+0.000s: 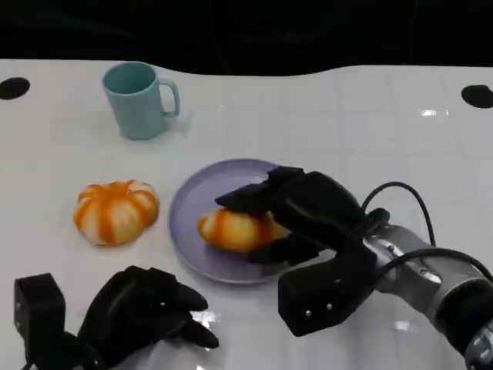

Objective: Grasp the bread from the table and place it into the plate.

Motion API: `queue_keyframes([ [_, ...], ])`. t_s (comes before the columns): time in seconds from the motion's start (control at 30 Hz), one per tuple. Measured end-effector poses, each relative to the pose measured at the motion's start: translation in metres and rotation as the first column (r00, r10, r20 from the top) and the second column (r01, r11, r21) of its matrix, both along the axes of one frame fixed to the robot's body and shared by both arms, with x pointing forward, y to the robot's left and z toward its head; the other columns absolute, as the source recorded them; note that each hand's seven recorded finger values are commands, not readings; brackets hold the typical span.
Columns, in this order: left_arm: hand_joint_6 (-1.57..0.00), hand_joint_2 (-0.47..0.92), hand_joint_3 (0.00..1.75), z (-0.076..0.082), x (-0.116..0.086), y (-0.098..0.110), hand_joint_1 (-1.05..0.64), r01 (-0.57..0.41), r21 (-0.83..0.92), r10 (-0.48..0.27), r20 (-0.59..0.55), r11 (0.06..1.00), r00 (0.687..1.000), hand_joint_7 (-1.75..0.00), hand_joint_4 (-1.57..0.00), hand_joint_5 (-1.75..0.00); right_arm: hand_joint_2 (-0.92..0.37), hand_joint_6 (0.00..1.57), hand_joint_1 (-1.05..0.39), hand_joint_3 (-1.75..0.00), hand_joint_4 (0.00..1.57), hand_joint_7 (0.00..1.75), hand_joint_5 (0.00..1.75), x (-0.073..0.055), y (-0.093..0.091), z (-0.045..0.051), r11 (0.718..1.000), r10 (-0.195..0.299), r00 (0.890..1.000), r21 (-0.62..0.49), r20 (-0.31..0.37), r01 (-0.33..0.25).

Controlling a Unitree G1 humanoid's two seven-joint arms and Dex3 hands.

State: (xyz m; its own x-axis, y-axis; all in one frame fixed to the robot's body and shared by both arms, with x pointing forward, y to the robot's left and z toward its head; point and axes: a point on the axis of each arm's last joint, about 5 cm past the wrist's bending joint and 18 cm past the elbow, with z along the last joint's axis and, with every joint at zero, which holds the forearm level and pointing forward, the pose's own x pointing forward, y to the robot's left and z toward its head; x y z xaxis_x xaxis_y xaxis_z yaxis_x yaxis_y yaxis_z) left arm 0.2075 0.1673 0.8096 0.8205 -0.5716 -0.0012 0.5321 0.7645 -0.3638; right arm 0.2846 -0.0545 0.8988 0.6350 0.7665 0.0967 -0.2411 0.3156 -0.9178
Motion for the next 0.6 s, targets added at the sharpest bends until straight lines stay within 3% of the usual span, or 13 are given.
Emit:
queue_keyframes([
  [0.23,-1.57,0.72,0.0,0.0,0.0,0.0,-1.05,0.0,0.0,0.0,0.0,1.0,1.0,-0.01,-1.57,-0.2,-0.92,0.4,-0.71,-0.38,0.19,0.04,0.52,0.0,-0.005,0.0039,1.0,0.009,1.0,-0.006,0.016,-0.009],
  [0.43,-1.56,0.73,0.0,0.0,0.0,0.0,-1.05,0.002,0.002,-0.002,0.0,1.0,1.0,0.0,-1.57,-0.21,-0.92,0.41,-0.7,-0.38,0.21,0.04,0.54,-0.003,-0.02,0.0022,1.0,0.002,1.0,-0.026,0.012,-0.002],
  [0.6,-1.56,0.72,0.0,0.0,0.0,-0.001,-1.05,0.006,0.0,-0.006,-0.003,1.0,1.0,0.0,-1.57,-0.2,-0.92,0.45,-0.68,-0.35,0.26,0.05,0.57,-0.009,-0.034,0.0011,0.999,-0.017,1.0,0.034,-0.014,0.018],
])
